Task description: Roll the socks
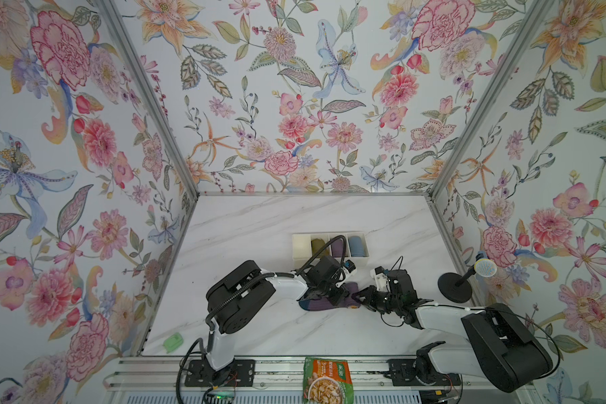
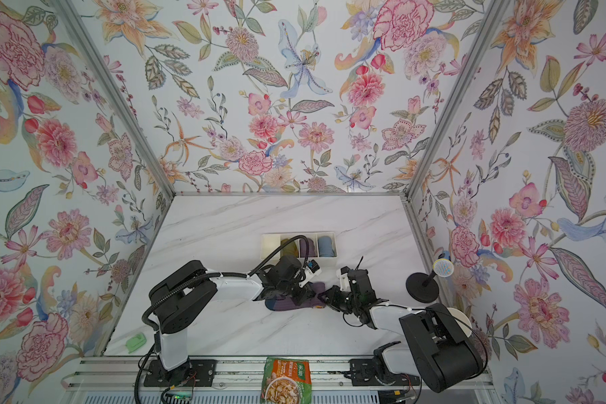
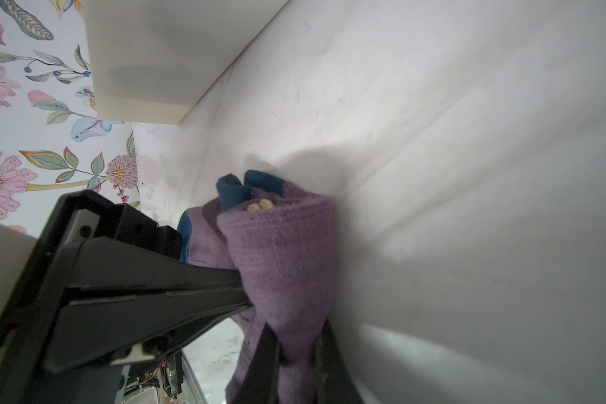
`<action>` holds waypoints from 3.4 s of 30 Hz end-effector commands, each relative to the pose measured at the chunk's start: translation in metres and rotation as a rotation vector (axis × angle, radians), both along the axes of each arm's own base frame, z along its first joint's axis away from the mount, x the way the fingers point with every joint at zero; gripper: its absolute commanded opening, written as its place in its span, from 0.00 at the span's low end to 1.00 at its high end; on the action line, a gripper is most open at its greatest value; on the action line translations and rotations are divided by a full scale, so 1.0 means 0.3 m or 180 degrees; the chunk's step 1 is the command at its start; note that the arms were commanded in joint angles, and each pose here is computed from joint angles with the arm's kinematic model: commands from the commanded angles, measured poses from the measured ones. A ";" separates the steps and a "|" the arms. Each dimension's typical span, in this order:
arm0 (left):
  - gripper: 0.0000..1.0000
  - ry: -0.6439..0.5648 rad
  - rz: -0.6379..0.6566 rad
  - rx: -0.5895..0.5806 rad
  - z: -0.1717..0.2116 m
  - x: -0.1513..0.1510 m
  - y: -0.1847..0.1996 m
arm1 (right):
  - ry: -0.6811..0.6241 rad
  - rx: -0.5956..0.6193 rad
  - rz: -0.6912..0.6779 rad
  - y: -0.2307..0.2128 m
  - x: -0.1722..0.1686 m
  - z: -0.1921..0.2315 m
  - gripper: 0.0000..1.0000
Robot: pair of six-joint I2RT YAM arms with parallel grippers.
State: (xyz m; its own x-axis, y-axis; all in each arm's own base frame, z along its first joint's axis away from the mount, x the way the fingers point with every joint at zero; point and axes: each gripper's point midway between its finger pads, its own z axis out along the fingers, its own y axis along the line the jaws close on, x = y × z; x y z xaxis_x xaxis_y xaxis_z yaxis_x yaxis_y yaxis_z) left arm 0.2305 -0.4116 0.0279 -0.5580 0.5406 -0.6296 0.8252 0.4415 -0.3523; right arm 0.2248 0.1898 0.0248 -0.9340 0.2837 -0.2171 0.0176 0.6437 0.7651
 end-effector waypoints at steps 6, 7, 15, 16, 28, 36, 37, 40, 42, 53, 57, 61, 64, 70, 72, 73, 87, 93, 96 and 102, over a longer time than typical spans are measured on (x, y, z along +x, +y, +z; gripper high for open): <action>0.00 0.0076 0.0114 0.0173 0.040 -0.009 0.098 | 0.0102 -0.0331 0.0042 -0.026 -0.027 -0.034 0.02; 0.00 0.0042 0.0136 0.0164 0.054 -0.001 0.106 | 0.0104 -0.0341 0.0040 -0.027 -0.026 -0.033 0.02; 0.00 -0.0034 0.0310 0.0375 0.024 0.023 0.199 | 0.0097 -0.0410 0.0060 -0.027 -0.020 -0.025 0.02; 0.00 -0.0029 0.0323 0.0408 0.013 0.020 0.209 | 0.0090 -0.0414 0.0062 -0.027 -0.018 -0.023 0.02; 0.00 0.0057 0.0440 0.0743 -0.100 -0.032 0.320 | 0.0011 -0.0686 0.0038 -0.044 0.002 0.001 0.02; 0.00 0.0205 0.0502 0.0659 -0.126 -0.083 0.353 | -0.0111 -0.1146 0.0020 -0.070 0.022 0.039 0.02; 0.00 0.0214 0.0506 0.0644 -0.128 -0.087 0.355 | -0.0117 -0.1213 0.0029 -0.071 0.021 0.041 0.02; 0.00 0.0236 0.0513 0.0610 -0.129 -0.092 0.354 | -0.0142 -0.1428 0.0046 -0.076 0.025 0.044 0.02; 0.00 0.0254 0.0513 0.0582 -0.130 -0.096 0.353 | -0.0149 -0.1548 0.0064 -0.078 0.025 0.044 0.02; 0.00 0.0238 0.0485 0.0483 -0.102 -0.090 0.331 | -0.0209 -0.2245 0.0187 -0.085 0.019 0.052 0.02; 0.00 0.0186 0.0488 0.0431 -0.077 -0.080 0.322 | -0.0259 -0.2526 0.0226 -0.089 0.021 0.065 0.02; 0.00 0.0160 0.0461 0.0306 -0.032 -0.079 0.304 | -0.0298 -0.2744 0.0267 -0.086 0.024 0.073 0.02; 0.00 0.0138 0.0429 0.0158 0.017 -0.079 0.285 | -0.0297 -0.2878 0.0298 -0.083 0.027 0.071 0.02; 0.00 0.0071 0.0388 0.0055 0.082 -0.078 0.277 | -0.0326 -0.3077 0.0380 -0.069 0.031 0.074 0.02; 0.00 0.0064 0.0397 0.0046 0.091 -0.078 0.282 | -0.0347 -0.3140 0.0408 -0.064 0.032 0.077 0.02; 0.00 0.0071 0.0404 0.0050 0.088 -0.078 0.285 | -0.0359 -0.3165 0.0422 -0.059 0.032 0.078 0.02; 0.00 0.0091 0.0552 -0.0098 0.109 -0.069 0.334 | -0.0459 -0.3323 0.0674 0.034 0.027 0.066 0.09; 0.00 0.0283 0.0575 -0.0038 0.022 -0.088 0.340 | -0.0484 -0.3407 0.0728 0.048 0.024 0.063 0.10; 0.00 0.0266 0.0632 0.0032 -0.003 -0.078 0.349 | -0.0488 -0.3451 0.0732 0.046 0.023 0.065 0.10; 0.00 0.0321 0.0700 0.0154 -0.054 -0.072 0.368 | -0.0542 -0.3507 0.0748 0.056 0.022 0.074 0.10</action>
